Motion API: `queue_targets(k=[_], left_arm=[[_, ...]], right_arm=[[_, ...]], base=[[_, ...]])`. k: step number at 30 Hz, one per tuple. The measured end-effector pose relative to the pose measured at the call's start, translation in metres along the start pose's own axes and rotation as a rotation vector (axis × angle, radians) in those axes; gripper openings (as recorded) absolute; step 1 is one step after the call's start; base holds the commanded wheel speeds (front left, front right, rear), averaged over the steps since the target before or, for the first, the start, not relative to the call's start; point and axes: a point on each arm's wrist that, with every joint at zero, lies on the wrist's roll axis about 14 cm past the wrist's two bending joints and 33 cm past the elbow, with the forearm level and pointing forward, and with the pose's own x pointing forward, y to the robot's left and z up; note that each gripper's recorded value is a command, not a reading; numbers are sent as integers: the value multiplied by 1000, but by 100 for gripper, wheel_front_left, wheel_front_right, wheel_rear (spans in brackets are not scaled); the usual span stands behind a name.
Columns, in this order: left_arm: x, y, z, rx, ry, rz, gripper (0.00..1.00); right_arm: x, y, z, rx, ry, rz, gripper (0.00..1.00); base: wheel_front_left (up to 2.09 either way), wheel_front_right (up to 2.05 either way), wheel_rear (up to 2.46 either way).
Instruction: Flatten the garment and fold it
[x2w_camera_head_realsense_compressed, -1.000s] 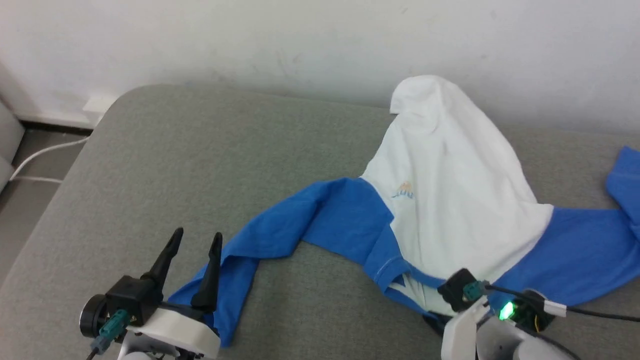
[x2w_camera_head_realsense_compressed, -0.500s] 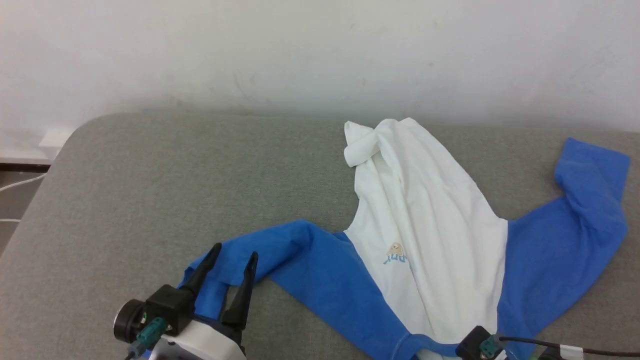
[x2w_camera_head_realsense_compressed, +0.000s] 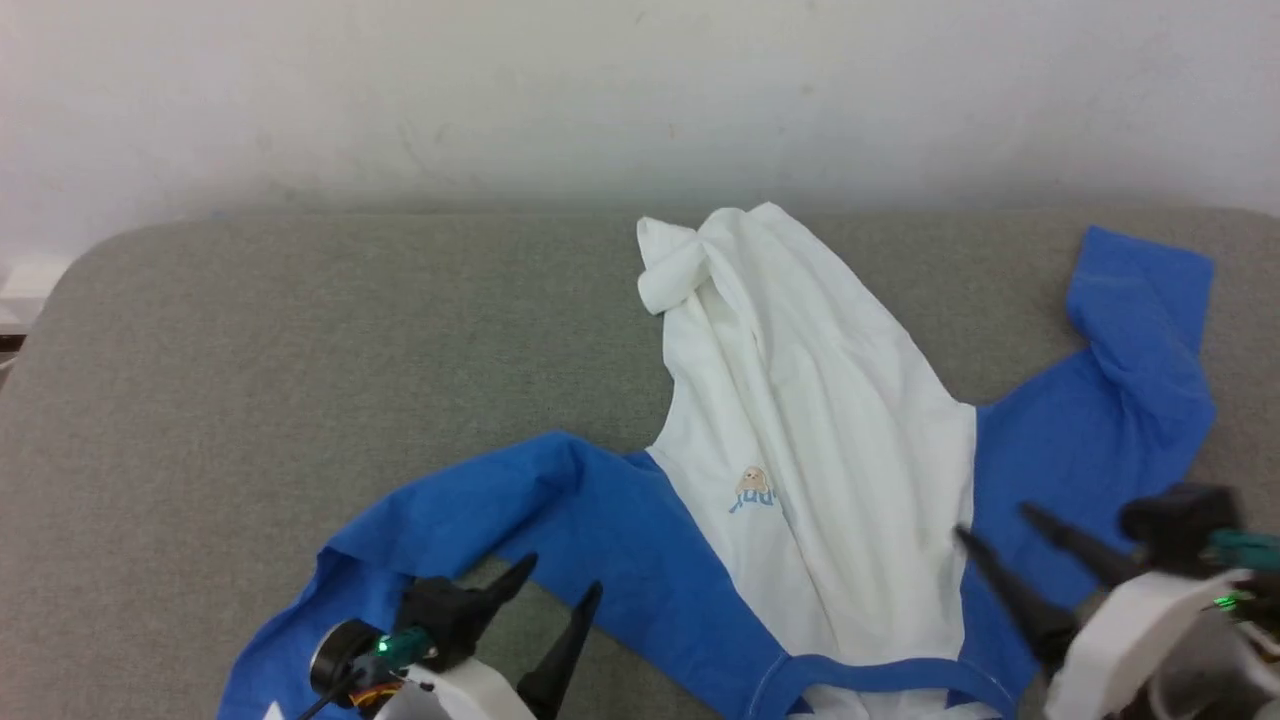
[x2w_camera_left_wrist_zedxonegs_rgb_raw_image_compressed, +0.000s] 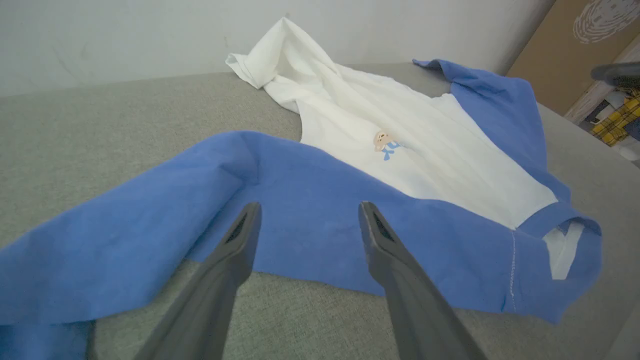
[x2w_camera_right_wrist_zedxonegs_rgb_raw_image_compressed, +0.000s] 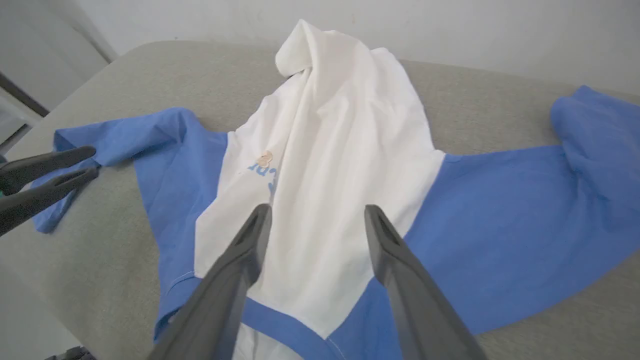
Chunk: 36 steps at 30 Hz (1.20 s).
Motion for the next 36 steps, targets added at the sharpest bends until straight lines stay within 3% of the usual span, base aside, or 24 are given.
queue_targets(k=[6, 19, 20, 21, 22, 31, 36], left_arm=[[11, -10, -31, -39, 209, -57, 100], [39, -13, -75, 50, 516, -80, 100], [40, -13, -77, 60, 535, -85, 89], [40, -14, -79, 71, 556, -93, 10], [40, -14, -81, 76, 571, -97, 0], [37, 2, -69, 64, 500, -25, 0], [20, 26, -64, 46, 448, 92, 0]], right_arm=[[-8, -47, 18, -33, -137, -209, 100], [-2, -55, -19, 64, -96, -288, 100], [-3, -56, -21, 67, -94, -292, 100], [-3, -57, -22, 69, -91, -297, 100], [-4, -59, -23, 71, -92, -305, 100], [-14, -81, -38, 69, -35, -394, 100], [-20, -88, -66, 113, 73, -439, 100]], base=[[0, 0, 0], [0, 0, 0], [0, 0, 0], [0, 0, 0], [0, 0, 0], [0, 0, 0], [0, 0, 0]])
